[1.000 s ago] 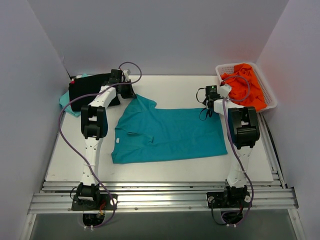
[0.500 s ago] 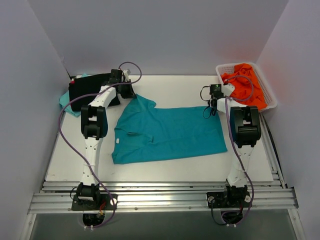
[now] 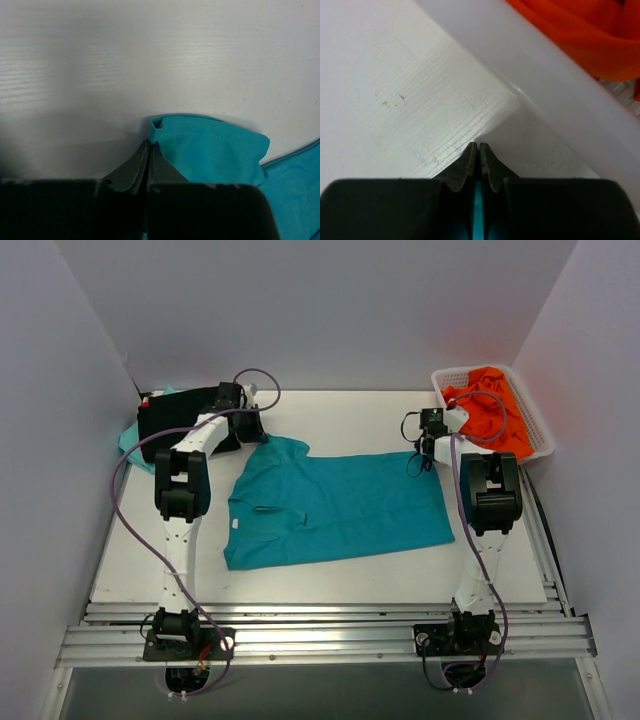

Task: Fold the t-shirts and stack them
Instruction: Fold the tshirt

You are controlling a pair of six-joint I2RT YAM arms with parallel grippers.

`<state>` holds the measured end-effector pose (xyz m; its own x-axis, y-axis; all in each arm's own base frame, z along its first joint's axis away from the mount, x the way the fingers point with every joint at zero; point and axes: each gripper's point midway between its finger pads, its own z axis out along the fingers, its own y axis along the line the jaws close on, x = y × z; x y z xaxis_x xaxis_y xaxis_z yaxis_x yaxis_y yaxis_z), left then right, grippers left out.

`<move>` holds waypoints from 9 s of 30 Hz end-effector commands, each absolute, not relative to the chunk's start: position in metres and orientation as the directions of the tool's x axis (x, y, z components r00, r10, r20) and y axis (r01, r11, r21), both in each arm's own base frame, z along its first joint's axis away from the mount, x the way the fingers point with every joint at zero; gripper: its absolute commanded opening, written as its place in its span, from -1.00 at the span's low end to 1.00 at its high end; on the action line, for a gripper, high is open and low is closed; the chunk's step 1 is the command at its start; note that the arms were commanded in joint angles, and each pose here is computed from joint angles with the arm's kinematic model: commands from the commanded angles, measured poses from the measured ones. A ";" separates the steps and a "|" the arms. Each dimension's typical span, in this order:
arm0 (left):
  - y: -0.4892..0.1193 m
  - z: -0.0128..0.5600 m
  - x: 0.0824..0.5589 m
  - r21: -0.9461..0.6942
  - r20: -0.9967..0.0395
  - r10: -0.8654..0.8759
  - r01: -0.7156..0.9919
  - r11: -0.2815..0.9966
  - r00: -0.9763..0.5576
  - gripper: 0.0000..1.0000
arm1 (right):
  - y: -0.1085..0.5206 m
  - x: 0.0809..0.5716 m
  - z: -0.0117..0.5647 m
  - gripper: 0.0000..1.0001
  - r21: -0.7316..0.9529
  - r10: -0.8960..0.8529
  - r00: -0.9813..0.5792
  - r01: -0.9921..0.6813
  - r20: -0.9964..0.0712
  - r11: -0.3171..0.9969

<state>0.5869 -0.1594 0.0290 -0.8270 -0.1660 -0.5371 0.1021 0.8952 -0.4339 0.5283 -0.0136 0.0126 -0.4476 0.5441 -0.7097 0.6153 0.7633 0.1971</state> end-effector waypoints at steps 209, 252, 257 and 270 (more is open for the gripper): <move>-0.070 0.049 0.345 -0.398 -0.769 -0.582 -0.516 0.759 -0.263 -0.95 | 0.068 0.360 0.078 0.97 0.310 0.534 -0.327 0.540 -0.779 0.783; -0.146 0.054 0.586 -0.409 -0.656 -0.522 -0.325 0.853 -0.544 -0.95 | 0.207 0.189 -0.085 -1.00 0.254 0.386 -0.707 0.291 -0.593 0.923; -0.171 0.072 0.635 -0.426 -0.655 -0.484 -0.245 0.871 -0.581 -0.95 | 0.256 0.151 -0.116 -1.00 0.163 0.236 -0.767 0.173 -0.597 0.971; -0.222 0.106 0.671 -0.582 -0.654 -0.446 0.031 0.812 -0.611 -0.75 | 0.363 0.116 -0.092 -1.00 0.038 -0.112 -0.692 -0.198 -0.713 0.979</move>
<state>0.6602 -0.2086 0.0520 -0.6597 -0.4481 -0.6034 -0.1184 0.8548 -0.5053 0.1700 0.4515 0.0090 -0.5671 0.4411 -0.6955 -0.0552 0.8222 0.5665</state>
